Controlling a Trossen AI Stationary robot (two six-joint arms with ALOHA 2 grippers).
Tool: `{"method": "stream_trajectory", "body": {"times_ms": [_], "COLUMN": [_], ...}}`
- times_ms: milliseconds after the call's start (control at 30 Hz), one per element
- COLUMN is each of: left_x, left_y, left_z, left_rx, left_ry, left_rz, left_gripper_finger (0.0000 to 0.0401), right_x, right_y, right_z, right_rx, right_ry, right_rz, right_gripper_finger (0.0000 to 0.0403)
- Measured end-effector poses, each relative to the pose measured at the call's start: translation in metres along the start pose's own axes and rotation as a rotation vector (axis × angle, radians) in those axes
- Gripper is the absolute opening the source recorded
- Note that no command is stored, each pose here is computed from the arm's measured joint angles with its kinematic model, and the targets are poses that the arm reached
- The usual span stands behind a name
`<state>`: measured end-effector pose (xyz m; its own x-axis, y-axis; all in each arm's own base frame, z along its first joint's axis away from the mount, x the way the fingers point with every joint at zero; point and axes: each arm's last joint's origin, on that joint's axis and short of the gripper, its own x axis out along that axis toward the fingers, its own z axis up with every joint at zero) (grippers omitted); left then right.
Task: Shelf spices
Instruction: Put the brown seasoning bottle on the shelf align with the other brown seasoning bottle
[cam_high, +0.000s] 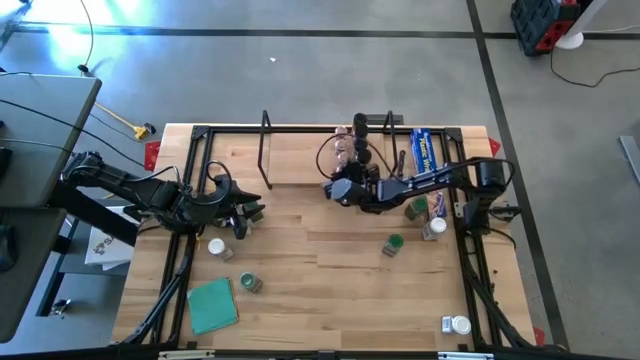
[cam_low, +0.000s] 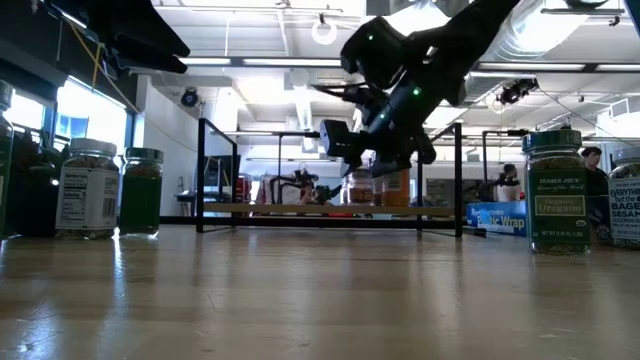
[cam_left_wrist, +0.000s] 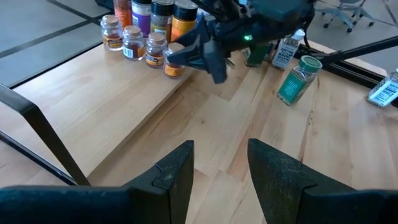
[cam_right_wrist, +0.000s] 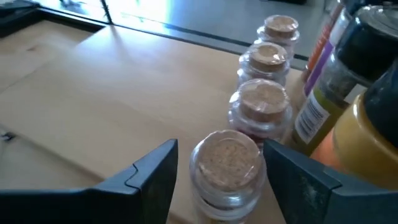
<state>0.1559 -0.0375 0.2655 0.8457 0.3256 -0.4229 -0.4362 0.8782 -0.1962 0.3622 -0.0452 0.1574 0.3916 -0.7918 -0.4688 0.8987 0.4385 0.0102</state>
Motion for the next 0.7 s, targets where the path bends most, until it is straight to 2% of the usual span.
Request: {"method": "stream_trajectory", "body": {"times_ms": [133,233,367,500,700], "left_x": [0.0,0.0,0.0,0.0,0.0], "left_y": [0.0,0.0,0.0,0.0,0.0], "left_z": [0.0,0.0,0.0,0.0,0.0], "left_rx": [0.0,0.0,0.0,0.001,0.001], "left_ry": [0.0,0.0,-0.001,-0.003,-0.005], "left_rz": [0.0,0.0,0.0,0.004,0.008], "left_gripper_finger": [0.0145,0.0145,0.0145,0.0145,0.0145], "right_x": [-0.015,-0.028,-0.039,-0.038,-0.015], "right_y": [0.005,0.008,0.011,0.014,0.008], "right_z": [0.005,0.01,0.011,0.008,0.003], "right_rx": [-0.03,-0.045,-0.052,-0.057,-0.066], "right_ry": [-0.015,-0.013,0.008,0.072,0.13], "right_rz": [0.045,0.103,0.161,0.239,0.221], "right_gripper_finger": [0.0228,0.0212,0.0165,0.0106,0.0028]}}
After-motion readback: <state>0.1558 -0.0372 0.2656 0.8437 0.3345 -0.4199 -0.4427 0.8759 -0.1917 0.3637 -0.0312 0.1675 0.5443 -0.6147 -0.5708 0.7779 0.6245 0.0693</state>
